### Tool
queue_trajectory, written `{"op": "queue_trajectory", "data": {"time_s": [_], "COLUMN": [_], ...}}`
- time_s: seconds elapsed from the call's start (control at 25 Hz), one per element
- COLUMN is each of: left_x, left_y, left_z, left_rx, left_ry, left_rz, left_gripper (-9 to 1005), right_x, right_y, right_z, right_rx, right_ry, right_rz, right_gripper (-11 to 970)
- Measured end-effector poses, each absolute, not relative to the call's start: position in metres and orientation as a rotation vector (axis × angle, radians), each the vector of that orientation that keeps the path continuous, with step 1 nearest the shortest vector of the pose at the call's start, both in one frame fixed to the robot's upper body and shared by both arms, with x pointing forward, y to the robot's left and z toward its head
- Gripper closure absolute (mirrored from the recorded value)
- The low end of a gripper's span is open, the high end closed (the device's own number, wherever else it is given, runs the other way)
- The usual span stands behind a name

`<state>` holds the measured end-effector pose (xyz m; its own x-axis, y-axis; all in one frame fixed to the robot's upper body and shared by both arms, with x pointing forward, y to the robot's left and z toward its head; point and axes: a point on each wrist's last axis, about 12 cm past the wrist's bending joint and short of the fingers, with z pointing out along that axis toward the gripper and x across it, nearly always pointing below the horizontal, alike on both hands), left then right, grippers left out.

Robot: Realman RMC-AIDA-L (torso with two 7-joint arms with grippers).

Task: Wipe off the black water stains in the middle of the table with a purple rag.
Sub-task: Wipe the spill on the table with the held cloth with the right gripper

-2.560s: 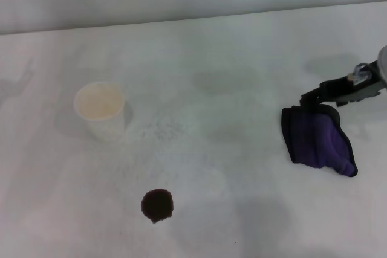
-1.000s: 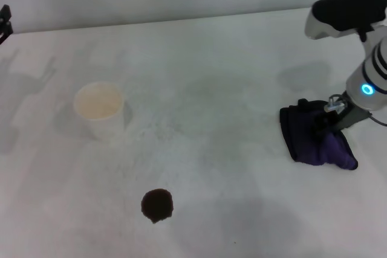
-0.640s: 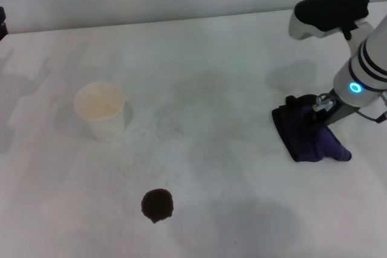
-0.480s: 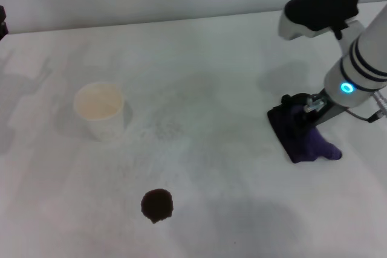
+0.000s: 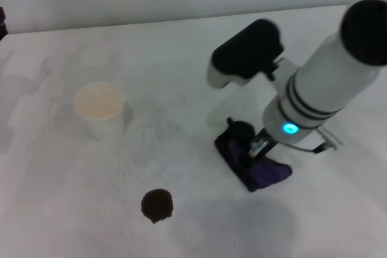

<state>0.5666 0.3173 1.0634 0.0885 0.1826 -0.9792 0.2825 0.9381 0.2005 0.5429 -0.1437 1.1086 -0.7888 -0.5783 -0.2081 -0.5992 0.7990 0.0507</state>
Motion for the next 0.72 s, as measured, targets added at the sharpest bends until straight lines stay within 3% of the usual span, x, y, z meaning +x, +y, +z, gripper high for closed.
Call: {"op": "queue_trajectory", "data": {"time_s": [0.72], "left_x": [0.554], "left_y": [0.322], "left_z": [1.057], "left_rx": [0.403], "left_ry": [1.497], "left_rz": [-0.067], "left_gripper": [105], "right_x": [0.494], "right_y": [-0.05], "right_z": [1.089], "right_rx": [-1.23], "right_ry": [2.642], "right_rz": [0.582], "right_gripper": [862]}}
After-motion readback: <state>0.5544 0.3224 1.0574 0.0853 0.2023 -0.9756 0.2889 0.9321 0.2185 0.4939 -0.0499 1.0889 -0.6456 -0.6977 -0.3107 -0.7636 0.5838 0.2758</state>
